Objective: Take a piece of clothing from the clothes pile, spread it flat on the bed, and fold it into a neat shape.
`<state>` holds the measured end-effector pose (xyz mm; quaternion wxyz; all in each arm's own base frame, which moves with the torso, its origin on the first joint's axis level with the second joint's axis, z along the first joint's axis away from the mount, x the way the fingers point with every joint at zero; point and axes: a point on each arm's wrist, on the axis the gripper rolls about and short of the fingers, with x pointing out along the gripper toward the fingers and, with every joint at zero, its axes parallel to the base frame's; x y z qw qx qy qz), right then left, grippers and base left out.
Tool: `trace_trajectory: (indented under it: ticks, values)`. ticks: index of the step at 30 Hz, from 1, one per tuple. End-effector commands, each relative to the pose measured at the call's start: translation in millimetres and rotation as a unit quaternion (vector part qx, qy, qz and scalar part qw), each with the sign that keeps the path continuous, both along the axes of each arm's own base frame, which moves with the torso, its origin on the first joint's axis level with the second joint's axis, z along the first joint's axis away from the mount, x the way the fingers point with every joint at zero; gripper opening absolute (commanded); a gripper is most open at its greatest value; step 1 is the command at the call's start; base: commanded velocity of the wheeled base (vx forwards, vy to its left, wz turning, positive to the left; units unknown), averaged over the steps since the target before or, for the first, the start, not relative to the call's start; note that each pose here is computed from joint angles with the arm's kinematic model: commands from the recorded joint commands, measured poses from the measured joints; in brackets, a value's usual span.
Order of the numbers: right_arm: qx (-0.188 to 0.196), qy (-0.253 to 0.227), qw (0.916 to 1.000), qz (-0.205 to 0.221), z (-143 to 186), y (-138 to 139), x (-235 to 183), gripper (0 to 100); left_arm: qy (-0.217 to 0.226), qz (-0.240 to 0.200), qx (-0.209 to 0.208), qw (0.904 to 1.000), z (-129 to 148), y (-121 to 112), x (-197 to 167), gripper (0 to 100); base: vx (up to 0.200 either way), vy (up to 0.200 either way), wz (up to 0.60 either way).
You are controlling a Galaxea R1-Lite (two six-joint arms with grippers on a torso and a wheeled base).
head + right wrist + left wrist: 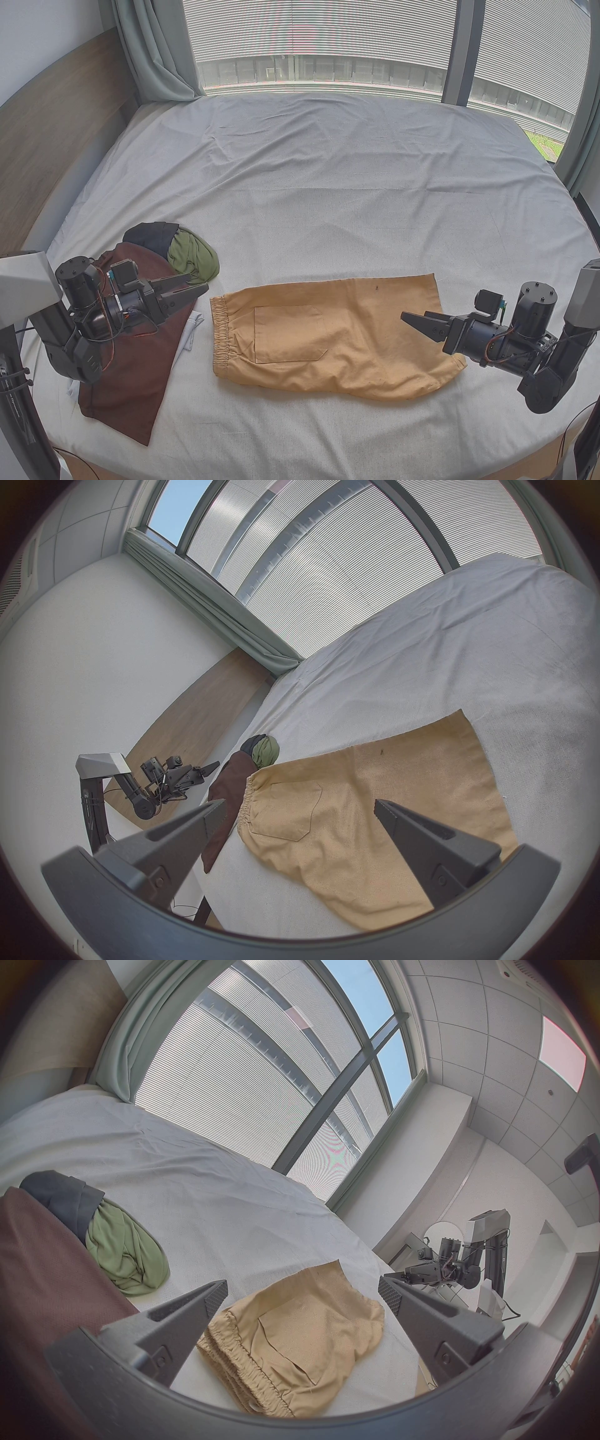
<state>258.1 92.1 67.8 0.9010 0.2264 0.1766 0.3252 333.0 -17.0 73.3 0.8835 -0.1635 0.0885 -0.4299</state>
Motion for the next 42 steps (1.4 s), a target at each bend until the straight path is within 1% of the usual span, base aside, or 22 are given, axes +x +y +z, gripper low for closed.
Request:
trace_trajectory:
  ticks: [1,2,4,17,22,28,31,35,40,42]
  values:
    - [0.001,-0.004,1.0,0.0,2,0,0,100,0.009,-0.007,-0.001,0.9999,-1,-4,-5,100,0.0,0.0,0.0]
    - [0.001,-0.005,1.0,0.0,2,0,0,100,0.019,-0.01,-0.002,0.9998,-4,-6,-8,100,0.0,0.0,0.0]
    - [0.001,-0.005,1.0,-0.001,2,0,0,100,0.025,-0.013,-0.002,0.9996,-6,-8,-10,100,0.0,0.0,0.0]
    - [0.001,-0.005,1.0,0.001,2,0,0,100,0.065,-0.012,-0.005,0.9978,-19,-6,-21,100,0.0,0.0,0.0]
    - [0.002,-0.001,1.0,-0.001,1,0,0,100,0.08,-0.009,-0.009,0.9967,-29,-4,-15,100,0.0,0.0,0.0]
    - [0.001,-0.002,1.0,0.0,0,0,0,100,0.124,-0.005,-0.03,0.9918,-41,-4,-11,100,0.0,0.0,0.0]
    - [0.0,-0.001,1.0,-0.001,0,-1,0,100,0.141,-0.002,-0.033,0.9895,-50,-4,-10,100,0.0,0.0,0.0]
    - [0.0,0.001,1.0,0.001,0,0,0,100,0.153,0.002,-0.032,0.9877,-60,-4,-8,100,0.0,0.0,0.0]
    - [0.0,0.001,1.0,0.001,0,0,0,100,0.162,0.002,-0.032,0.9862,-64,-4,-9,100,0.0,0.0,0.0]
    - [0.0,0.001,1.0,0.001,-1,0,0,100,0.174,0.003,-0.032,0.9841,-73,-4,-8,100,0.0,0.0,0.0]
